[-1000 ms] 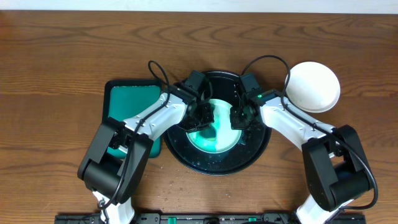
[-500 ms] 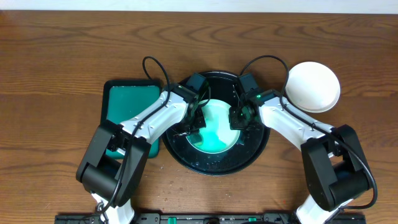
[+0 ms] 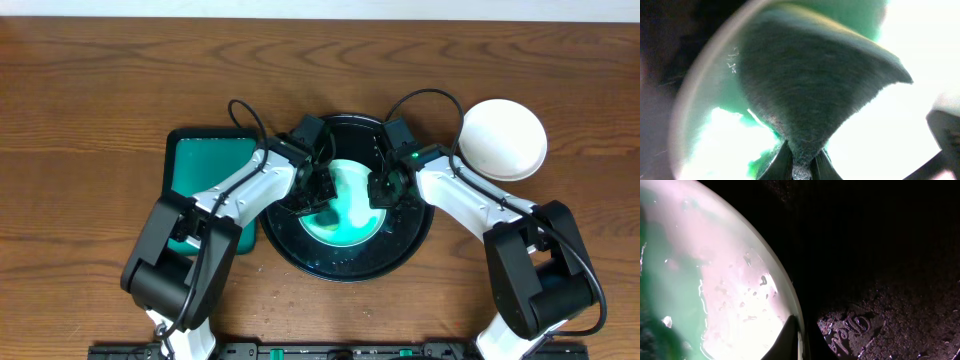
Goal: Clean dirty plates on tray and stack at the side
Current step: 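Scrub the plate with the sponge in the left gripper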
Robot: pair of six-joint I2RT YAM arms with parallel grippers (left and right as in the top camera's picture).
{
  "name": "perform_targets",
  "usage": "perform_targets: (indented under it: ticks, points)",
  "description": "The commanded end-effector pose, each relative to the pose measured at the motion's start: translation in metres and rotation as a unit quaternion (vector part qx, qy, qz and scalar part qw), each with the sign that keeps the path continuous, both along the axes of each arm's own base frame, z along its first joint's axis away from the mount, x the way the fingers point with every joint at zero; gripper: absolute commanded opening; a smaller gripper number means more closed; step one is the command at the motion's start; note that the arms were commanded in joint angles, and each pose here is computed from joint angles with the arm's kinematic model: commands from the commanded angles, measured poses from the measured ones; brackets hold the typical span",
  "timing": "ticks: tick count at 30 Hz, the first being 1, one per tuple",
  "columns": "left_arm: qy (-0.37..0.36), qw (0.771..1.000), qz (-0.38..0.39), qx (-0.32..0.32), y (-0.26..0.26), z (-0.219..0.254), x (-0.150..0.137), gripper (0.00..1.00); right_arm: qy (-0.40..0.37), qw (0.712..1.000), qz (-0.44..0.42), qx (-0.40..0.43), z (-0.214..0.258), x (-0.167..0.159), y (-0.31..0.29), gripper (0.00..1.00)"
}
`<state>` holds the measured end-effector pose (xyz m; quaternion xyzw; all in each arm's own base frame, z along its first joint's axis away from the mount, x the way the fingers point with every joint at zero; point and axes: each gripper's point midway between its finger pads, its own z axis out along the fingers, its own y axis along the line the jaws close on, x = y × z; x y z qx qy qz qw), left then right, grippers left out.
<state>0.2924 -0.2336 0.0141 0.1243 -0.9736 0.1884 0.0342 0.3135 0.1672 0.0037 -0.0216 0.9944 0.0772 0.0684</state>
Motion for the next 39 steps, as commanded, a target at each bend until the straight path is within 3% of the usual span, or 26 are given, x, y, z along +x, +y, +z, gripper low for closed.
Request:
perform_targets:
  ticks: [1, 8, 13, 15, 18, 22, 25, 34, 39]
  points:
    - [0.018, 0.997, -0.027, -0.069, -0.036, -0.006, -0.010, 0.07, 0.041, 0.999, 0.013, 0.012, -0.019, -0.019, 0.013, 0.01]
    - [-0.022, 0.993, -0.044, -0.109, -0.063, 0.004, 0.000, 0.07, 0.045, 0.999, 0.013, 0.012, -0.019, -0.021, 0.013, 0.01]
    - [-0.044, 0.993, -0.049, -0.101, -0.062, 0.003, 0.006, 0.07, 0.053, 0.998, 0.013, 0.010, -0.020, -0.024, 0.012, 0.01]
    - [-0.054, 0.996, -0.045, -0.047, -0.044, -0.008, 0.009, 0.07, 0.056, 0.998, 0.013, 0.009, -0.020, -0.026, 0.011, 0.01]
    - [-0.066, 0.993, -0.013, 0.099, 0.012, -0.026, 0.014, 0.07, 0.064, 0.998, 0.013, 0.005, -0.020, -0.029, 0.009, 0.01]
    - [-0.062, 0.980, 0.012, 0.190, 0.060, -0.030, 0.017, 0.07, 0.066, 0.998, 0.013, 0.003, -0.020, -0.030, 0.008, 0.01]
    - [-0.037, 0.976, 0.032, 0.213, 0.085, -0.030, 0.014, 0.07, 0.066, 0.998, 0.013, 0.004, -0.020, -0.031, 0.008, 0.01]
    - [0.062, 0.966, 0.047, 0.247, 0.128, -0.027, -0.020, 0.07, 0.065, 0.998, 0.013, 0.004, -0.020, -0.030, 0.008, 0.01]
    - [0.104, 0.983, -0.051, 0.142, 0.083, -0.024, -0.047, 0.07, 0.061, 0.998, 0.013, 0.006, -0.020, -0.028, 0.009, 0.01]
